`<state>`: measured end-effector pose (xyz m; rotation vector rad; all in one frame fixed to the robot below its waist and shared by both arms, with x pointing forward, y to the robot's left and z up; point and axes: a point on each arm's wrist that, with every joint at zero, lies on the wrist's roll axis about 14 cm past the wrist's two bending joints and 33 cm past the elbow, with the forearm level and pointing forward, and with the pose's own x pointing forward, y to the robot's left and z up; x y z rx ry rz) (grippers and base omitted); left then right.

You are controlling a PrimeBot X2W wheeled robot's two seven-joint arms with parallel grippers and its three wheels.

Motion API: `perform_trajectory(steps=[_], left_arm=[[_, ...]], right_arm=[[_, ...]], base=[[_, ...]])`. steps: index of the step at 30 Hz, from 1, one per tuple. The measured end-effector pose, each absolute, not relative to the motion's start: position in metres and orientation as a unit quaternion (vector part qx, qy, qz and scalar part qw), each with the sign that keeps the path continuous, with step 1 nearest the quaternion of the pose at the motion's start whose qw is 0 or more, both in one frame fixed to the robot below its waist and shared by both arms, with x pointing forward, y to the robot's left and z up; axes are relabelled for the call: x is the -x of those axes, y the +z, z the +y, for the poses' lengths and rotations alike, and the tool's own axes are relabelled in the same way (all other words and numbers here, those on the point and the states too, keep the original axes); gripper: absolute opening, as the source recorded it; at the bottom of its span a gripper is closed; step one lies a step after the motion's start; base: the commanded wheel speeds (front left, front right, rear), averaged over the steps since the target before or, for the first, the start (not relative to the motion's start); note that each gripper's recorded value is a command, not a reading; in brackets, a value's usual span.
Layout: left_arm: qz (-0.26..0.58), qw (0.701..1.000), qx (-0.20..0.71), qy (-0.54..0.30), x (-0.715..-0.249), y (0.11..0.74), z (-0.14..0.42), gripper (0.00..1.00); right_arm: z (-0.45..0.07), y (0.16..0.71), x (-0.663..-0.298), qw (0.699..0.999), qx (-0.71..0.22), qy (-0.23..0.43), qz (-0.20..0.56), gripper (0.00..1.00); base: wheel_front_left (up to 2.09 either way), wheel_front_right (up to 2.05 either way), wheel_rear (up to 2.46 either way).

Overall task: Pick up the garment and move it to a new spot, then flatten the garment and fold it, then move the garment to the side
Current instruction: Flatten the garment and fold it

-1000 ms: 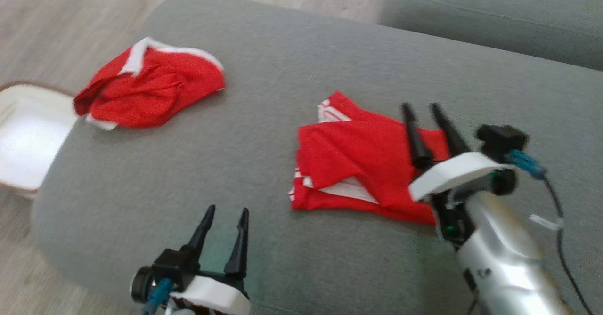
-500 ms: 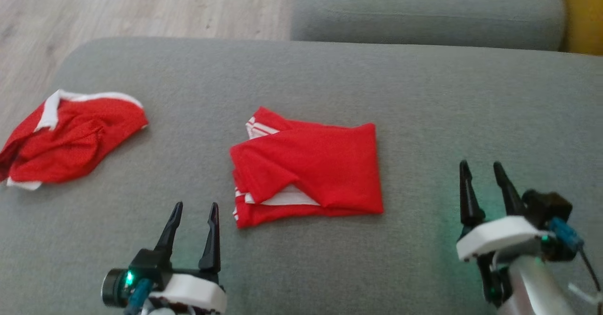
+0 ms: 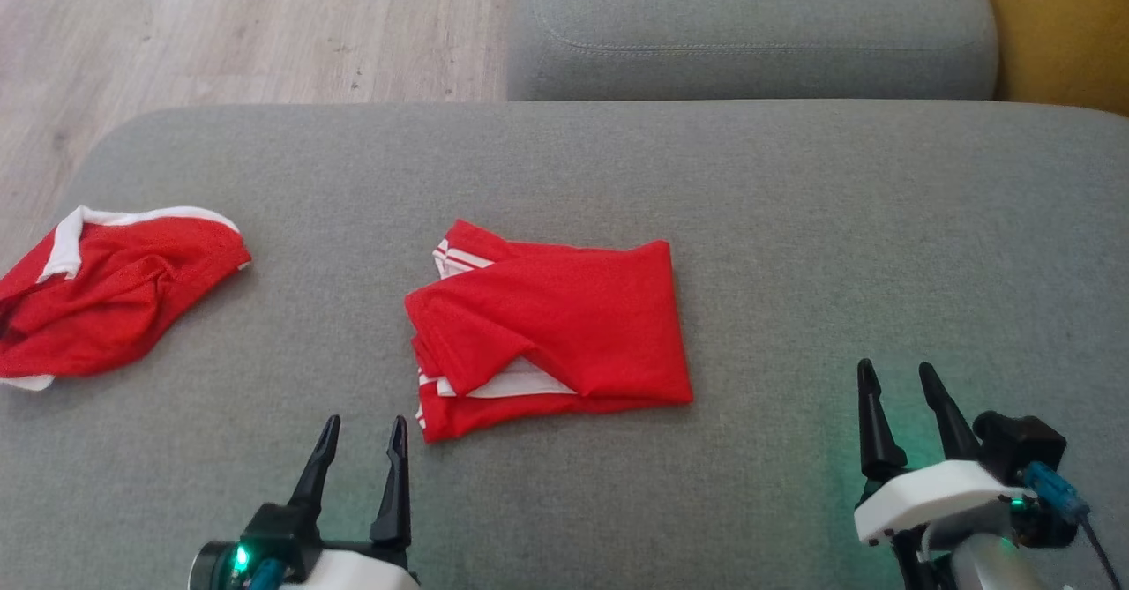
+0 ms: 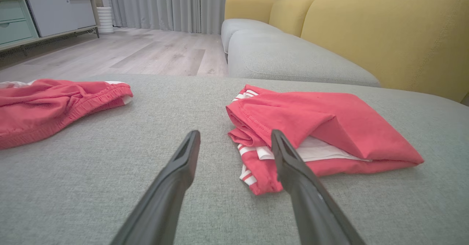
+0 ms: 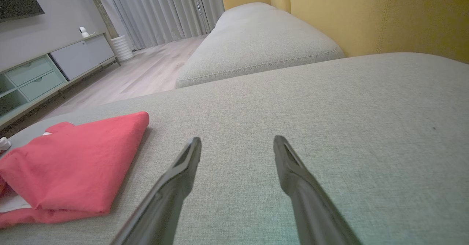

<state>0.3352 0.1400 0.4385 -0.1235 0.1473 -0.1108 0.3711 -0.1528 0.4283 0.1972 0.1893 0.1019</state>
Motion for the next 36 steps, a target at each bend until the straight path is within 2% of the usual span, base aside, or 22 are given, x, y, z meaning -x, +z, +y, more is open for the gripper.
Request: perform_trajectory(steps=[5, 11, 14, 15, 18, 22, 23, 25, 36], left_arm=[[0.074, 0.994, 0.062, -0.050, -0.333, 0.438, 0.143, 1.00], [0.078, 0.994, 0.064, -0.045, -0.328, 0.435, 0.145, 1.00], [0.084, 0.993, 0.074, -0.042, -0.323, 0.432, 0.145, 1.00], [0.087, 0.992, 0.080, -0.042, -0.319, 0.431, 0.144, 1.00], [0.092, 0.991, 0.086, -0.033, -0.313, 0.428, 0.147, 1.00], [0.098, 0.991, 0.091, -0.019, -0.306, 0.424, 0.153, 1.00], [0.098, 0.991, 0.091, -0.019, -0.306, 0.424, 0.153, 1.00], [0.101, 0.990, 0.096, -0.007, -0.301, 0.423, 0.158, 1.00], [0.108, 0.988, 0.106, 0.020, -0.303, 0.420, 0.169, 1.00]], right_arm=[[-0.136, 0.429, -0.373, 0.988, -0.097, 0.076, 0.096, 1.00], [-0.044, 0.442, -0.372, 0.968, -0.041, 0.232, 0.083, 1.00], [0.003, 0.456, -0.377, 0.948, -0.003, 0.313, 0.062, 1.00], [0.033, 0.465, -0.378, 0.930, 0.022, 0.363, 0.050, 1.00], [0.070, 0.469, -0.371, 0.902, 0.047, 0.426, 0.048, 1.00], [0.103, 0.452, -0.353, 0.868, 0.060, 0.485, 0.089, 1.00], [0.103, 0.452, -0.353, 0.868, 0.060, 0.485, 0.089, 1.00], [0.112, 0.434, -0.348, 0.855, 0.056, 0.497, 0.134, 1.00], [0.120, 0.398, -0.364, 0.842, 0.062, 0.500, 0.191, 1.00]], base=[[0.00, 0.00, 0.00], [0.00, 0.00, 0.00], [0.00, 0.00, 0.00], [0.00, 0.00, 0.00], [0.00, 0.00, 0.00], [0.00, 0.00, 0.00], [0.00, 0.00, 0.00], [0.00, 0.00, 0.00], [0.00, 0.00, 0.00]])
